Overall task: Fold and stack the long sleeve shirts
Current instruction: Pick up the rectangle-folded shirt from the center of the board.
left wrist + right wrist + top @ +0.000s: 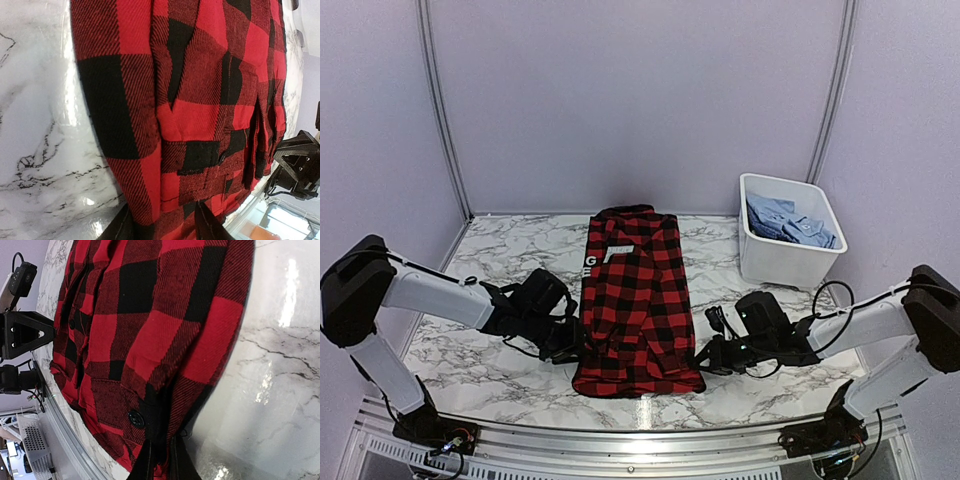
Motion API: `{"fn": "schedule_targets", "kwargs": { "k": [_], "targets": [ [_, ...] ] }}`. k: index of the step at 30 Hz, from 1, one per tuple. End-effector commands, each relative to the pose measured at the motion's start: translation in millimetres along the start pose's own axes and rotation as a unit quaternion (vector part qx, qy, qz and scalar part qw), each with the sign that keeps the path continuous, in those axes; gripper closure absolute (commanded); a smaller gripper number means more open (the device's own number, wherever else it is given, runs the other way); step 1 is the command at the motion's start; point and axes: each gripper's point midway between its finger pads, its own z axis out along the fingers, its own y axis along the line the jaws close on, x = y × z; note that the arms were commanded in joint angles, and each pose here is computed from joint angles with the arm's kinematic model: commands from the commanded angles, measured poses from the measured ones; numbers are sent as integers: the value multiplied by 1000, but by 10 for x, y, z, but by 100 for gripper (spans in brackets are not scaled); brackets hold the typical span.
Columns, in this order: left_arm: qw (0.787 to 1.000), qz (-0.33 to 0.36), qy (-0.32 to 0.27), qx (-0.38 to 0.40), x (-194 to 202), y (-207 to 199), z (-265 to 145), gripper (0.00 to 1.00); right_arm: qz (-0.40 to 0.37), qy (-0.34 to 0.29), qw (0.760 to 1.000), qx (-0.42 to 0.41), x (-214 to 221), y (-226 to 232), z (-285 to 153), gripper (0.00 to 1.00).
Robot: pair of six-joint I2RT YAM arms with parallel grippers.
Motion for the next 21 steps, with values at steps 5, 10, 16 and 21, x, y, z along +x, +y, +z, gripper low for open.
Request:
{"fn": "schedule_targets", "kwargs": {
  "k": [5,10,16,21],
  "targets": [
    [998,-23,14,-57,96,280,68,60,-5,-5,1000,-16,-98,136,-3,93],
    [999,-29,12,-41,57,198,108,72,-8,-8,1000,-22,-118,174,-12,95],
    [999,-30,2,-19,0,58,63,86,-9,-12,1000,-26,-149,215,-31,100],
    [1000,-29,-7,4,-72,-115,-19,100,-10,-24,999,-30,-263,320,-76,100]
  ]
}}
